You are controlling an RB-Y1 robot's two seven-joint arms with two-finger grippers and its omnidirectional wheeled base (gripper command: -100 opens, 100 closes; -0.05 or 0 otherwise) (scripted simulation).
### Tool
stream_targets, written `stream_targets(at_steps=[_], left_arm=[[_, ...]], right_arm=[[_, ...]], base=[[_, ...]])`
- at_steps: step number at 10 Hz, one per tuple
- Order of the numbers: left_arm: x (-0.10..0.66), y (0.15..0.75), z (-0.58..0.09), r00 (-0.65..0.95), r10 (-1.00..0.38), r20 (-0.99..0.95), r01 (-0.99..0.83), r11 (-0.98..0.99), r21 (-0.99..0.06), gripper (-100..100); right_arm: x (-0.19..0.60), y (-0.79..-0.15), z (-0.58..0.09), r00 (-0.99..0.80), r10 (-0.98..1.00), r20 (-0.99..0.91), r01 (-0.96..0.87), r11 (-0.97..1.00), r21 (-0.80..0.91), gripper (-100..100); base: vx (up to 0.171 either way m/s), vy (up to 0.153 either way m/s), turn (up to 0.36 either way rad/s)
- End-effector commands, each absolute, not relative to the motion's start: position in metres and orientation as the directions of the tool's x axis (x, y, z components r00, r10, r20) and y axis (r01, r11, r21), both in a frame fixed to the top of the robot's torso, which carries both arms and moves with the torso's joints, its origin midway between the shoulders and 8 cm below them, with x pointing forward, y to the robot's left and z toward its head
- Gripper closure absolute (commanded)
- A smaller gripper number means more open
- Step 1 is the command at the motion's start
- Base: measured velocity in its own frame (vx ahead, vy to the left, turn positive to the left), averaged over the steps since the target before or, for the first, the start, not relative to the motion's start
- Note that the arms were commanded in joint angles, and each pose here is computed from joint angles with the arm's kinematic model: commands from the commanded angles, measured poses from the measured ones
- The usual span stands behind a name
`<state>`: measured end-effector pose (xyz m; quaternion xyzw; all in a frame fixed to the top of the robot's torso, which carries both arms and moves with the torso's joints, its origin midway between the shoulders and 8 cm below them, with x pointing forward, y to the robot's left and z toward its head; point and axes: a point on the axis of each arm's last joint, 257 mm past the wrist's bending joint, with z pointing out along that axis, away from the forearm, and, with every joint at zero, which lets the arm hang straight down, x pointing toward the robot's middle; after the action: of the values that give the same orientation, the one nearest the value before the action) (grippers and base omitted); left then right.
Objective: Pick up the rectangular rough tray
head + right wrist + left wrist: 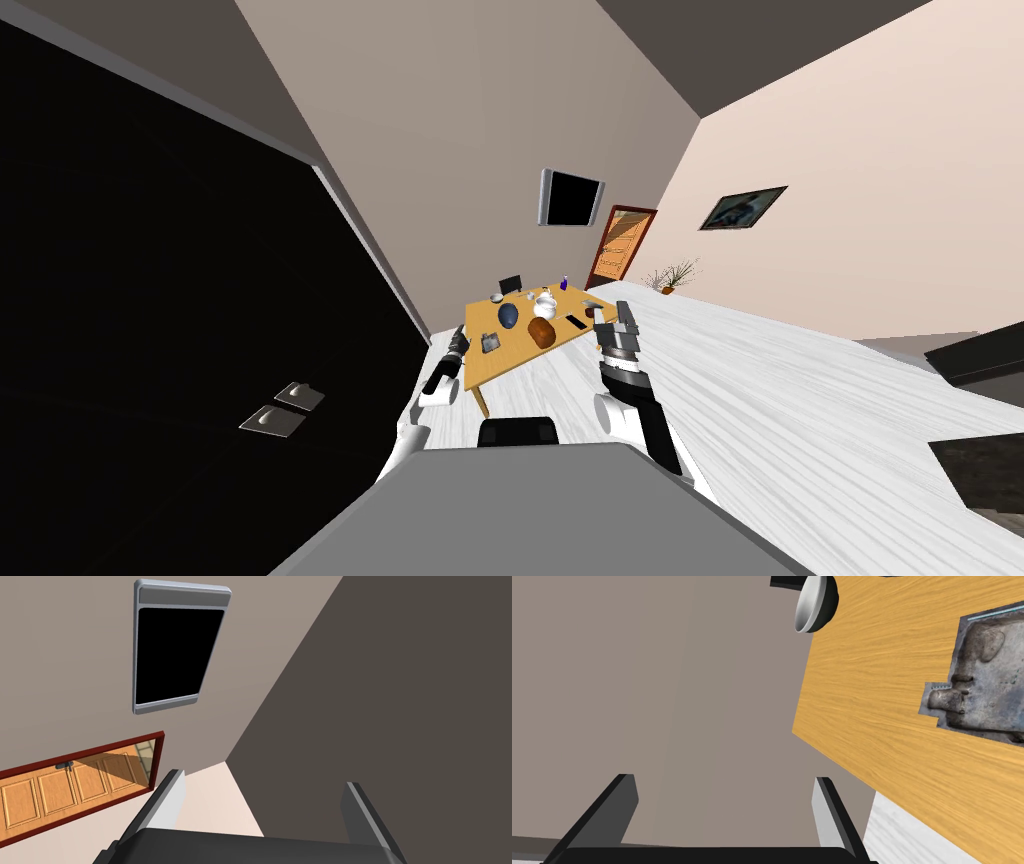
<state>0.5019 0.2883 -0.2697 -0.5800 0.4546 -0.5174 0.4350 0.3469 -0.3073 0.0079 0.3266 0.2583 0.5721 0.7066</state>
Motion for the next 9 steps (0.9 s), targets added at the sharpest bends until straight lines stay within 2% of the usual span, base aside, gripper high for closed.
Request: stream_targets(at_steps=[1, 9], left_arm=[[0.512, 0.289, -0.286, 0.067, -0.971, 0.231, -0.131, -0.238, -0.962, -100], [0.523, 0.294, -0.356, 0.143, -0.950, 0.278, -0.330, -0.311, -0.891, -100]], right_arm=[[0.347, -0.307, 0.008, 0.212, 0.977, 0.009, -0.640, 0.132, 0.757, 0], [0.347, -0.307, 0.008, 0.212, 0.977, 0.009, -0.640, 0.132, 0.757, 0]], base=[[0.016, -0.051, -0.119], [0.015, -0.032, -0.048]])
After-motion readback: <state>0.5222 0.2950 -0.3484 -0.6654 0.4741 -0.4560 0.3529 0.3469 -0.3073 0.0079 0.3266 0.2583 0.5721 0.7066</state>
